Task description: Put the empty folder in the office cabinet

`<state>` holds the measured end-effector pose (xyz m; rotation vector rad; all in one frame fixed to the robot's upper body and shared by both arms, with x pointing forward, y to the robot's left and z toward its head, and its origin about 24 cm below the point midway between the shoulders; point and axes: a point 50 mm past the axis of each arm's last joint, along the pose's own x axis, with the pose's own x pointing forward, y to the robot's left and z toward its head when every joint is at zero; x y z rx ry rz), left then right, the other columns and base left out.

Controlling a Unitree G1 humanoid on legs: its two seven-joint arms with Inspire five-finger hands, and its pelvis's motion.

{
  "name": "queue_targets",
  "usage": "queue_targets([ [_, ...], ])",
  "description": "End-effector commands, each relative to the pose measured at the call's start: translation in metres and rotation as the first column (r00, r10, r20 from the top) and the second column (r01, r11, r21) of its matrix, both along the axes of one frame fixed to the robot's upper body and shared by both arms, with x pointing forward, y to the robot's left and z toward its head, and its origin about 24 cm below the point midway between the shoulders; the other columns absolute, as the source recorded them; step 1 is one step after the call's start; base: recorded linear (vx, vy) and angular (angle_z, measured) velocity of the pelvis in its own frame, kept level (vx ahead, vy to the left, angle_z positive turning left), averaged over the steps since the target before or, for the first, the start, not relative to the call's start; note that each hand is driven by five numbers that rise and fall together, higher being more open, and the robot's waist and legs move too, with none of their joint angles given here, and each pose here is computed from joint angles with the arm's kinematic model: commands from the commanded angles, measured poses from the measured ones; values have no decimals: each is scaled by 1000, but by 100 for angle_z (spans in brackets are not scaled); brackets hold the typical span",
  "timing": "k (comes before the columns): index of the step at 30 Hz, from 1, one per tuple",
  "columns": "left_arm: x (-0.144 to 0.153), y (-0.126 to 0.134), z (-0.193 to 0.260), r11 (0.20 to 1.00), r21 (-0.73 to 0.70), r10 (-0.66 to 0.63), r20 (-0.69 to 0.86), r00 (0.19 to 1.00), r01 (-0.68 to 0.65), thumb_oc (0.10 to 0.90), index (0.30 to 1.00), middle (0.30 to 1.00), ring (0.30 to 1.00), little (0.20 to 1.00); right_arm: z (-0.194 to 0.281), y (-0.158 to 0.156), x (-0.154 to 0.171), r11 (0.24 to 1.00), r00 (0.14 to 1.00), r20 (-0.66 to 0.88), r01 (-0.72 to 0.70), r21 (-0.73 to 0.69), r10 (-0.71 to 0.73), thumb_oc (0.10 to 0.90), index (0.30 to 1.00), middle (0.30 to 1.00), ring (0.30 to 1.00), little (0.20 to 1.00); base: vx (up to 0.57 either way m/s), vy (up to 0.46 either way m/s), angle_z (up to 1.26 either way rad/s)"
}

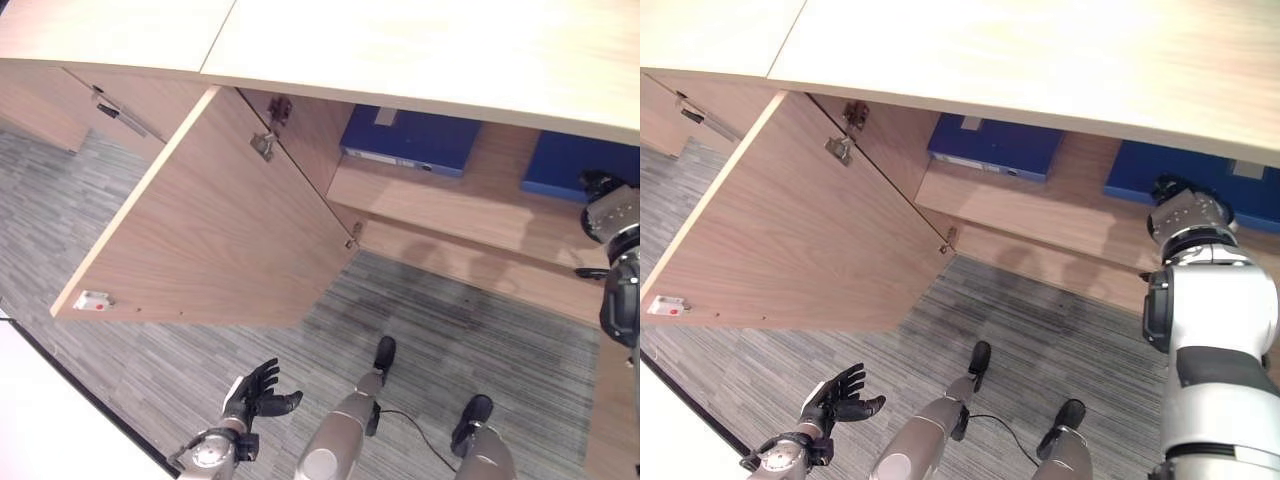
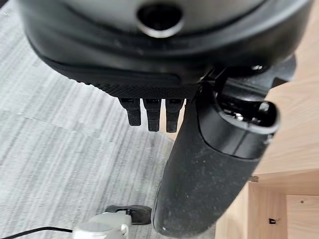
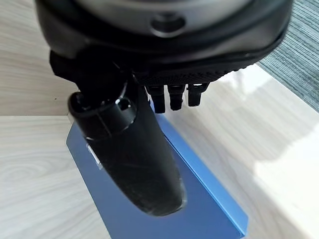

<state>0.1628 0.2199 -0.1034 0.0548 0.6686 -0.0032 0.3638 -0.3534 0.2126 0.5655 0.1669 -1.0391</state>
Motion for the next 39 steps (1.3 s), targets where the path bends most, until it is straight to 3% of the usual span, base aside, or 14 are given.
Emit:
queue_targets([
  [1,12,3,9,997,36,-69,52,996,67,800,900,900,900,900,139,-28,-27,901,943,328,100,-422,49,800,900,900,900,900,0,7,3],
  [6,14,3,11,996,35,-79,61,995,77,800,900,900,900,900,145,-26,-28,886,936,345,96,-454,75,800,900,900,900,900,-1,2,3],
  [16,17,9,12,999,30,-46,65,997,44,800,900,900,900,900,115,-22,-15,910,925,359,39,-412,123,800,900,900,900,900,-1,-2,1],
  [20,17,13,8,1000,21,1,49,999,-2,800,900,900,900,900,64,8,9,936,883,417,-68,-345,218,800,900,900,900,900,0,-6,11],
  [23,7,17,-1,997,22,69,5,998,-69,800,900,900,900,900,22,53,23,917,807,473,-200,-345,354,800,900,900,900,900,50,-7,-9],
  [27,-12,17,-15,990,17,140,-79,987,-139,800,900,900,900,900,-60,84,5,900,783,454,-315,-302,426,800,900,900,900,900,80,3,-10],
  [28,-21,20,-20,986,27,168,-113,979,-166,800,900,900,900,900,-105,92,-15,909,799,435,-352,-223,416,800,900,900,900,900,81,3,9],
  [31,-35,32,-25,973,58,228,-153,961,-222,800,900,900,900,900,-150,102,-44,908,820,392,-387,-160,418,800,900,900,900,900,104,-5,4],
  [39,-76,55,-37,940,155,336,-276,900,-304,800,900,900,900,900,-193,118,-102,855,795,316,-498,-149,518,800,900,900,900,900,98,13,-6],
])
